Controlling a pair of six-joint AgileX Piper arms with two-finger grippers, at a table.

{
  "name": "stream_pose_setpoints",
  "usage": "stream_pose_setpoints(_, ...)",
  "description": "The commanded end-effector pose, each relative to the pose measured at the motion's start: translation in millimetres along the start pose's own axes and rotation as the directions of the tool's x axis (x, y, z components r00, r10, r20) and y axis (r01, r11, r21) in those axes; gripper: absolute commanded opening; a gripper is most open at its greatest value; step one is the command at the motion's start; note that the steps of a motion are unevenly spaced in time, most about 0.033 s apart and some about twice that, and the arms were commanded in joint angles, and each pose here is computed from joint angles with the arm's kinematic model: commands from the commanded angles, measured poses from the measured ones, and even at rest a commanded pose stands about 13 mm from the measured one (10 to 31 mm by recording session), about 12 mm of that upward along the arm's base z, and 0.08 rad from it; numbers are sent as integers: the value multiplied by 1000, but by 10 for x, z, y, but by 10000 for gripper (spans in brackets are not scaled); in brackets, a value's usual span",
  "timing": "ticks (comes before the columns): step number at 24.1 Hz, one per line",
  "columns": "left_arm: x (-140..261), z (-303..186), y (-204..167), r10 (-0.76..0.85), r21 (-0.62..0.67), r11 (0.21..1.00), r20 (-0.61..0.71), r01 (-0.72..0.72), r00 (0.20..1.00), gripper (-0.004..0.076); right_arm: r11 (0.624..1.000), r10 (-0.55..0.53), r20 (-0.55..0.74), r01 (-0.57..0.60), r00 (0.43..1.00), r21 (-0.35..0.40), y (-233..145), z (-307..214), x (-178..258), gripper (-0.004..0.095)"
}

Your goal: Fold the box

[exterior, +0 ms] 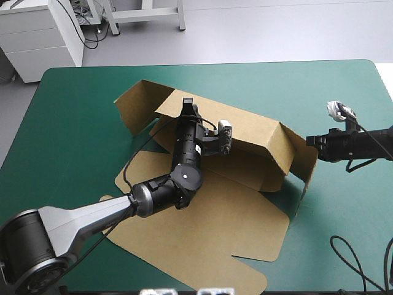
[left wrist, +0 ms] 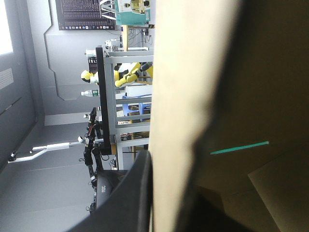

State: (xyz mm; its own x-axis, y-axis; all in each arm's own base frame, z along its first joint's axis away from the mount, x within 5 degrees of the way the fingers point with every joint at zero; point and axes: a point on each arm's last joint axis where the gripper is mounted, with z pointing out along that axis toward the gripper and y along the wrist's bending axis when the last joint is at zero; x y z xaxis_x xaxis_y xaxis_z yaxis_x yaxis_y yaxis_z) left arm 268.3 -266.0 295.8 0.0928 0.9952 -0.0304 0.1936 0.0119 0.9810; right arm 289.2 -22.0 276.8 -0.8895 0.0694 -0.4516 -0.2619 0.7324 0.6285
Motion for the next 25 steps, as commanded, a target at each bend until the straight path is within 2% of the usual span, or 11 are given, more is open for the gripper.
stream_pose_setpoints(1, 41, -97, 333, 17, -161, 987, 5, -15, 1000, -8, 997, -43, 55, 46, 998, -63, 192, -96, 66, -19)
stream_pose_setpoints(6, 41, -97, 333, 11, -161, 987, 6, -10, 1000, -8, 998, -41, 58, 43, 997, -45, 212, -71, 253, -19)
stream_pose_setpoints(10, 39, -97, 332, 2, -160, 987, 9, -1, 1000, -8, 999, -41, 126, 40, 991, 4, 239, -68, 412, -19)
stream_pose_setpoints(14, 31, -96, 328, 4, -156, 988, 18, -1, 1000, -8, 994, -106, 210, 102, 972, 29, 323, -99, 529, -19)
stream_pose_setpoints(18, 26, -96, 325, 5, -153, 988, 23, -1, 1000, -8, 985, -169, 298, 175, 940, 8, 418, -100, 658, -17)
stream_pose_setpoints(22, -8, -80, 391, -16, -165, 986, 26, 20, 1000, -7, 979, -201, 306, 203, 930, 27, 442, -28, 800, -17)
stream_pose_setpoints(25, -81, -24, 399, -19, -168, 986, 34, 24, 999, -7, 958, -284, 310, 284, 907, 45, 568, 26, 836, 1)
